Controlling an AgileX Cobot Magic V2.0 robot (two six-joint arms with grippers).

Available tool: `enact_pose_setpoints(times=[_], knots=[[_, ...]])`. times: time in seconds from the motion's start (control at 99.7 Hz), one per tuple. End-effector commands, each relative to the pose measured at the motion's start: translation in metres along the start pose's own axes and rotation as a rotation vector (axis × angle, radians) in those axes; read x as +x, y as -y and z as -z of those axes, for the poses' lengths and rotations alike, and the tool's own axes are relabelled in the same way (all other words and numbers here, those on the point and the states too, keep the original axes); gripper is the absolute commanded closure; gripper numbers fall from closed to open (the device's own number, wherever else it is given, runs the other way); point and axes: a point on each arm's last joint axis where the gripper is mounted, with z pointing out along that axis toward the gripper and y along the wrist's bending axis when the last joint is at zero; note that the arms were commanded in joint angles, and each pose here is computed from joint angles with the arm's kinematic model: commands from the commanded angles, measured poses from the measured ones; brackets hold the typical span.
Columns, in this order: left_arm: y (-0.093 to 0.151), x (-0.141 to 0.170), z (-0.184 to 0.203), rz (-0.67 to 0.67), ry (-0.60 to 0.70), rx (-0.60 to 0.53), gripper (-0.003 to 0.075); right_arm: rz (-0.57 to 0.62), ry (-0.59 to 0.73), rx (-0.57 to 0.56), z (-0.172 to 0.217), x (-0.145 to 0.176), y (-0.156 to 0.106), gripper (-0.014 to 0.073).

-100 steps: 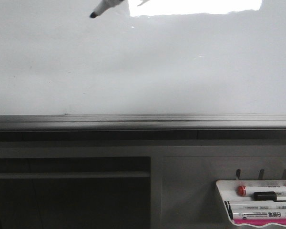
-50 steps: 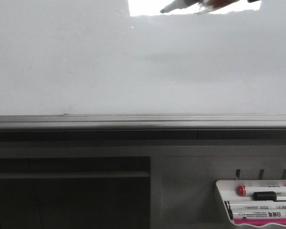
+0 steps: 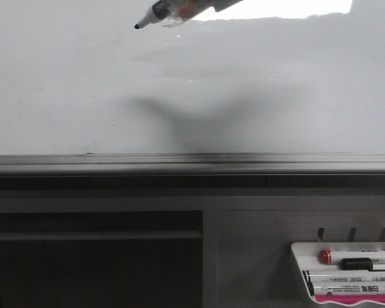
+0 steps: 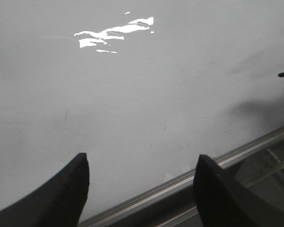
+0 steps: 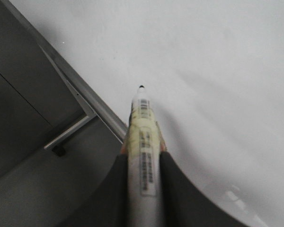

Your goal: Write number 2 on whiteboard

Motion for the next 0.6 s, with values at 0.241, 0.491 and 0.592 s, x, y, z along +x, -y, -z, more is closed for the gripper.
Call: enact_pose_setpoints(times=[0.241,0.491,0.592], knots=[[-0.003,-0.015,0.007,0.028,0.118,-0.036,0.0279,0.039,0.082,0.05,-0.017,-0.035,0.013,0.0669],[-0.003,-0.015,0.007,0.028,0.119,-0.036,0.0279,0.019,0.106,0.13,-0.014,-0.042,0.039,0.0669],[-0.003,-0.016,0.007,0.028,0.123,-0.038,0.0279,-0.007,0.099,0.14,-0.011,-0.04,0.046,0.0669]])
